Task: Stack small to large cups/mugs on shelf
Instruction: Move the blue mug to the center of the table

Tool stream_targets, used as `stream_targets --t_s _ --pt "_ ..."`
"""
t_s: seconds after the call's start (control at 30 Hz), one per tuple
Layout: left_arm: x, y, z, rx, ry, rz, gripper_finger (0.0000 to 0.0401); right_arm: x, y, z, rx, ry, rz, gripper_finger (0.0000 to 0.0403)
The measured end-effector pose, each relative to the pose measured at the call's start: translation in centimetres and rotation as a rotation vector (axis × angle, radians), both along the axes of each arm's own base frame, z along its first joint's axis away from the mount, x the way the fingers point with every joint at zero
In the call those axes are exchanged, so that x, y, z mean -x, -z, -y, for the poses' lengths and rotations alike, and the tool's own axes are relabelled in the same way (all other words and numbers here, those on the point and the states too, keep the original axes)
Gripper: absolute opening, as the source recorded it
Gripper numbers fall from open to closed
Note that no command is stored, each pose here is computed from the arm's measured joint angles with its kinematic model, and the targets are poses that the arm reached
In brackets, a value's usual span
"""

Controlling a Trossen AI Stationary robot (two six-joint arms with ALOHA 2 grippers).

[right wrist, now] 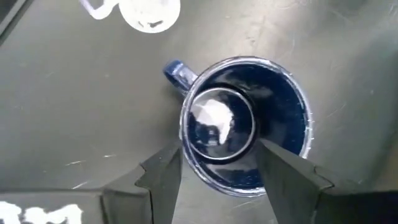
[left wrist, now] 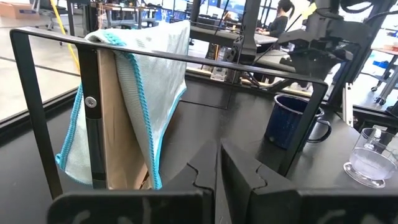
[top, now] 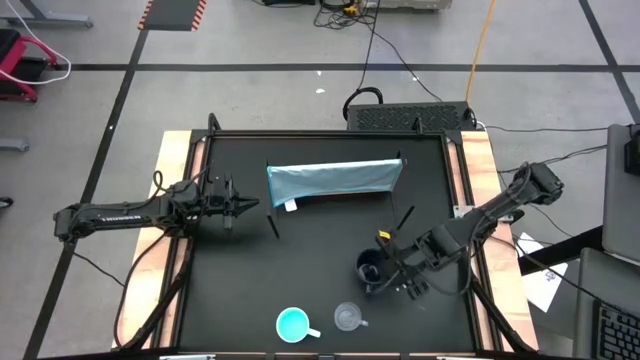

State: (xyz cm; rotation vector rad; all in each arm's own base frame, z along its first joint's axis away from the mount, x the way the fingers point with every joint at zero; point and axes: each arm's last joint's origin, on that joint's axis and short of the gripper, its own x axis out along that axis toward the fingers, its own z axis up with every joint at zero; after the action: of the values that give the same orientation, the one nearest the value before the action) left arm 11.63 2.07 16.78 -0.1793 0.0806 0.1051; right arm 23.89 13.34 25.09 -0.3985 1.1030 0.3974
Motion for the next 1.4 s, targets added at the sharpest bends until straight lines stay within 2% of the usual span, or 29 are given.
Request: stream_targets --t_s 0.2,0.37,0.7,0.9,1.03,1.4 --pt "0.0 -0.1 0.0 0.001 0.000 0.005 0.0021 0.5 0.2 -0.9 -0.009 -0.002 -0.011 0.0199" --pt "0.0 -0.1 0.0 0.025 -0.002 0.011 0.0021 0.8 1.7 -1.3 -0.016 -0.025 0.004 0.0199" --pt "0.0 -0.1 0.0 0.029 -0.003 0.013 0.0021 0.8 4.3 -1.3 0.047 -0.043 -0.030 0.0199" --pt "0.0 -0.1 0.0 0.026 -0.002 0.012 0.0021 0.4 4.8 -1.3 0.089 -0.061 -0.016 0.0195" --pt "0.0 -0.1 0.0 0.026 -0.002 0.012 0.0021 0.4 4.8 -1.3 0.091 -0.067 -0.017 0.0172" --pt "0.0 -0.1 0.0 0.025 -0.002 0.011 0.0021 0.4 4.8 -1.4 0.099 -0.091 -0.013 0.0067"
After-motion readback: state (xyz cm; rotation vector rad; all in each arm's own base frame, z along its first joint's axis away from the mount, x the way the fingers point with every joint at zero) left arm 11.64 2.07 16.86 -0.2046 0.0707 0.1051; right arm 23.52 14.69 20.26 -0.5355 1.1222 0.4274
